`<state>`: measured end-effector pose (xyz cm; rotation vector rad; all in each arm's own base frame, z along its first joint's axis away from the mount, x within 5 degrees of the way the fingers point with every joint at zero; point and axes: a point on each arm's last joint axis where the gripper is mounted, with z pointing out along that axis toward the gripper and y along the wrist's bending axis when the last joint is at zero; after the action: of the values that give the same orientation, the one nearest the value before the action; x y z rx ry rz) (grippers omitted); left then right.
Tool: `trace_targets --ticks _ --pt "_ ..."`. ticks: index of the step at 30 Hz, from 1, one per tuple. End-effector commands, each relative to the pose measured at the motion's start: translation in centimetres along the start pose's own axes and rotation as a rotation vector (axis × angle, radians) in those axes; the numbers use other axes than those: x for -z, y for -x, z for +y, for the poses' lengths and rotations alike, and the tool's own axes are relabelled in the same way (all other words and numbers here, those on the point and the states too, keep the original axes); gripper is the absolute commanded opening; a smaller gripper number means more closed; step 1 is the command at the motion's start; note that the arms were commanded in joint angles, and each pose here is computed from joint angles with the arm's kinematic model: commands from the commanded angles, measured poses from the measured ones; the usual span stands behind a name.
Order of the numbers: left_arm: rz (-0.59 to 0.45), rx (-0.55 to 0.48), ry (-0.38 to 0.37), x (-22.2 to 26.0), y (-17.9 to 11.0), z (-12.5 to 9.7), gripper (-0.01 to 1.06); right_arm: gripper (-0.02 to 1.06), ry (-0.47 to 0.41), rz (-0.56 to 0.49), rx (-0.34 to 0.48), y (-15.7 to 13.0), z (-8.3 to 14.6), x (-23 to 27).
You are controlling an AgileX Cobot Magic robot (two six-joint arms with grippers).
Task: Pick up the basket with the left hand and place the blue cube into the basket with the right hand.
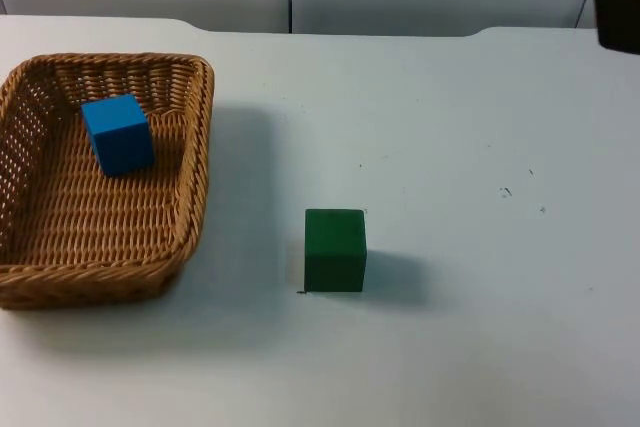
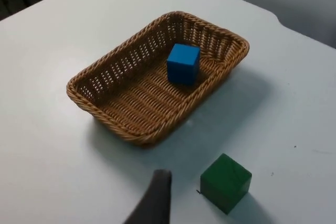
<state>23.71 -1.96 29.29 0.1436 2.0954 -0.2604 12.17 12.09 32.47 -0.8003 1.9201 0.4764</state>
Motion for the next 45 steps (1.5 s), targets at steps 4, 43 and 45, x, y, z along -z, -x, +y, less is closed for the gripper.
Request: trace_targets --ticks 4,43,45 --pt "-0.141 -0.039 -0.061 5.5 1.3 -2.0 0.68 0.87 -0.011 -0.045 0.039 -0.1 -0.1 2.0" --pt "-0.255 -0.133 0.027 25.2 -10.6 -6.6 0.68 0.87 0.008 0.027 0.020 -11.4 0.1 14.0" --pt "-0.227 -0.125 0.026 24.4 -11.0 -6.4 0.68 0.87 0.012 0.018 0.018 -12.3 0.1 13.9"
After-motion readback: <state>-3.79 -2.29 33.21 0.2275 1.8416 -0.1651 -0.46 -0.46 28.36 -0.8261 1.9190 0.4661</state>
